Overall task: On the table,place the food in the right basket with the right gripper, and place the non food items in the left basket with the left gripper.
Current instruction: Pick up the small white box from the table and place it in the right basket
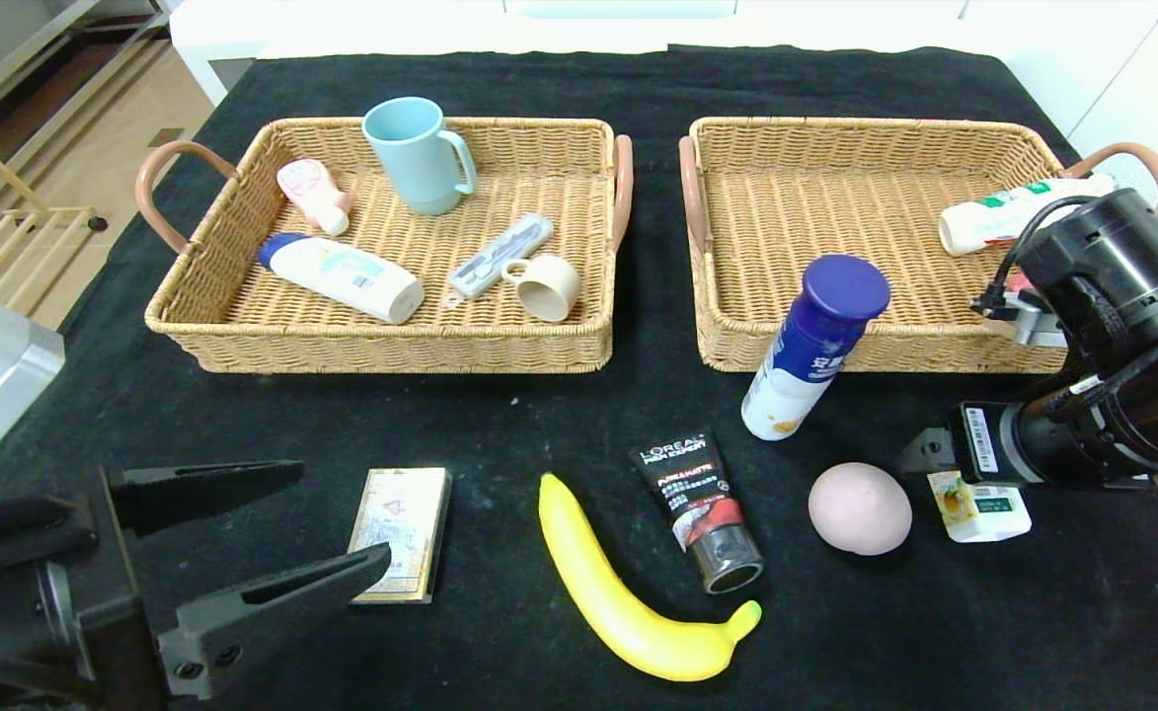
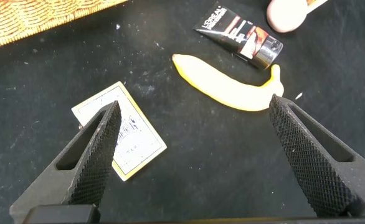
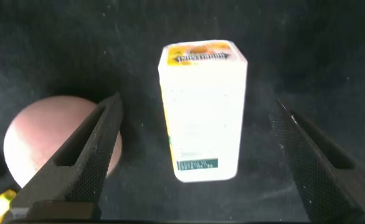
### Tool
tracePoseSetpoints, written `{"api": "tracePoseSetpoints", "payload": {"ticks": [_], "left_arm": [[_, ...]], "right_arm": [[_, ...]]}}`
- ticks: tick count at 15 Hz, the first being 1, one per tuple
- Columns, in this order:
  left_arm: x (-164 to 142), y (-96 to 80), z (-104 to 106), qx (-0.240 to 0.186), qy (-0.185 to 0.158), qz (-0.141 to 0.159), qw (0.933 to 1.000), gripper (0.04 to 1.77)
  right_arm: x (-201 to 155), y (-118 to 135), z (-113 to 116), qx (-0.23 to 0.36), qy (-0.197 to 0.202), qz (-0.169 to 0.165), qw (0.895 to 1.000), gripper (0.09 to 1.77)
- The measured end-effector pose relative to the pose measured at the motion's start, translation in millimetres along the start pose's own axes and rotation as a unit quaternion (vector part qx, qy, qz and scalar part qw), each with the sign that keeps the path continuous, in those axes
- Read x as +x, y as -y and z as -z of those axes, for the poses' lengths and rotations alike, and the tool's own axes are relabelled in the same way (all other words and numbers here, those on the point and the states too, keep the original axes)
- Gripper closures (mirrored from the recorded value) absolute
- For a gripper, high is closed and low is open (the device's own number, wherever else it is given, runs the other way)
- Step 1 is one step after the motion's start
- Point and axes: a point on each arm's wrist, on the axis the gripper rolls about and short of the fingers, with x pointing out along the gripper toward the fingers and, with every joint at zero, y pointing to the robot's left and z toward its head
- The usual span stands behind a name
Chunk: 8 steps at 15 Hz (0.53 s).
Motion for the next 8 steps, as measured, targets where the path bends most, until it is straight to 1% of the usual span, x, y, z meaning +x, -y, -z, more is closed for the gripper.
{"api": "tracePoseSetpoints", "payload": {"ticks": [1, 5, 6, 7, 8], "left_arm": [[-0.3, 0.1, -0.5, 0.001, 0.002, 0.0, 1.0, 0.09], [-1.0, 0.3, -1.0, 0.001, 0.004, 0.0, 1.0, 0.09], [-1.0, 0.3, -1.1, 0.001, 0.005, 0.0, 1.0, 0.09], [-1.0, 0.3, -1.2, 0.001, 0.005, 0.0, 1.0, 0.09], [-1.1, 0.3, -1.3, 0.002, 0.006, -0.001, 1.0, 0.09]], "right_arm": [[2.1, -0.6, -0.9, 0.002, 0.007, -0.004, 1.0, 0.15], [6.7, 0.2, 0.7, 0.003, 0.002, -0.002, 1.0, 0.15], [7.2, 0.5, 0.9, 0.003, 0.002, -0.002, 1.0, 0.23], [7.5, 0.5, 0.9, 0.003, 0.001, -0.002, 1.0, 0.42], [8.1, 0.4, 0.9, 0.004, 0.001, -0.002, 1.0, 0.58]]}}
